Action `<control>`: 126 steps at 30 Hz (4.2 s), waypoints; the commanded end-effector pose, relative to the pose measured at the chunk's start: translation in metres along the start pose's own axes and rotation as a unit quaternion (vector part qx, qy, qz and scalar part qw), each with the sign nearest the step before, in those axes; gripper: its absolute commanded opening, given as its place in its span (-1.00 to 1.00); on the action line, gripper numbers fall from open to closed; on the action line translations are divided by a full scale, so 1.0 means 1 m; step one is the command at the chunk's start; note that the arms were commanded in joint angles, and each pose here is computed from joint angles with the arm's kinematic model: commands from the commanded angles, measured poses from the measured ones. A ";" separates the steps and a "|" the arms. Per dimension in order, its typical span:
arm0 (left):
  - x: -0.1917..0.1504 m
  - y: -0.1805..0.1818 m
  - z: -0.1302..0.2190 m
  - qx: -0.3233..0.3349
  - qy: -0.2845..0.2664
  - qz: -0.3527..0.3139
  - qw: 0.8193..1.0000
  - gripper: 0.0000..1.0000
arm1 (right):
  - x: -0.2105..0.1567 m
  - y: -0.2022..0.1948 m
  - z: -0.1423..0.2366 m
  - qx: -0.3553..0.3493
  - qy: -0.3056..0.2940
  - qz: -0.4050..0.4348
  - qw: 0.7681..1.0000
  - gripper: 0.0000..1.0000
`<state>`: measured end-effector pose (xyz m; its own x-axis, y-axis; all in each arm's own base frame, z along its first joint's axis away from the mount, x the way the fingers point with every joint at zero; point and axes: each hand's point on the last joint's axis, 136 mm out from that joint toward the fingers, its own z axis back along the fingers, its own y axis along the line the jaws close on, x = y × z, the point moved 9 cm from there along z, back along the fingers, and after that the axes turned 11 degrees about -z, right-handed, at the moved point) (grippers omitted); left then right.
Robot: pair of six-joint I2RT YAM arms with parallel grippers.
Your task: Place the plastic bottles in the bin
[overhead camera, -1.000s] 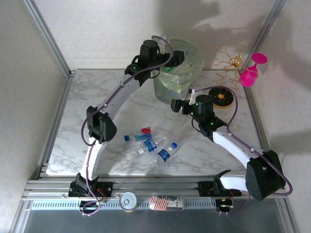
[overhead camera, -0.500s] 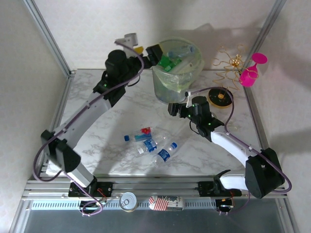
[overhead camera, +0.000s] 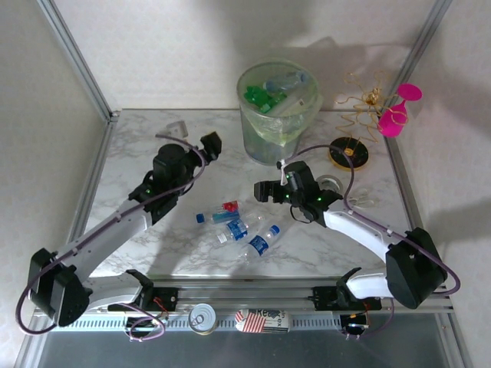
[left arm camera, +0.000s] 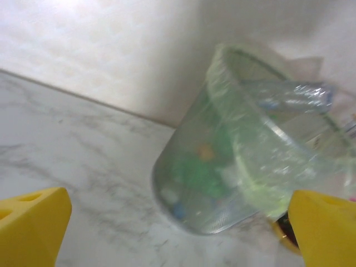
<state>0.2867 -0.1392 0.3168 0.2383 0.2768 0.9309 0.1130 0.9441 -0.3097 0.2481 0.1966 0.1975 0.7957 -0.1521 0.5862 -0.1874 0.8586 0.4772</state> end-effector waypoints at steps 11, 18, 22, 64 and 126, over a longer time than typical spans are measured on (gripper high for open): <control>-0.091 0.045 0.015 0.044 0.053 0.058 0.996 0.99 | -0.073 -0.014 0.034 -0.075 0.144 -0.148 0.976 0.98; -0.109 0.043 0.001 0.037 0.081 0.049 0.995 0.99 | -0.103 -0.005 0.037 -0.036 0.192 -0.193 0.962 0.98; -0.113 0.044 0.000 0.031 0.079 0.054 0.995 0.99 | -0.120 -0.002 0.030 -0.029 0.214 -0.205 0.955 0.98; -0.118 0.049 0.003 0.046 0.076 0.073 0.993 0.99 | -0.126 -0.007 -0.017 -0.115 0.179 -0.129 0.969 0.24; -0.104 0.044 -0.007 0.053 0.064 0.062 0.995 0.99 | 0.307 0.034 0.020 0.143 -0.408 -0.008 0.902 -0.20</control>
<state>0.2715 -0.1275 0.1986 0.3667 0.3866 0.8462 -0.0294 0.9139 -0.4049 0.4596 0.1685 0.3985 0.1970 -0.5644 0.8017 -0.4003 0.7001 0.5912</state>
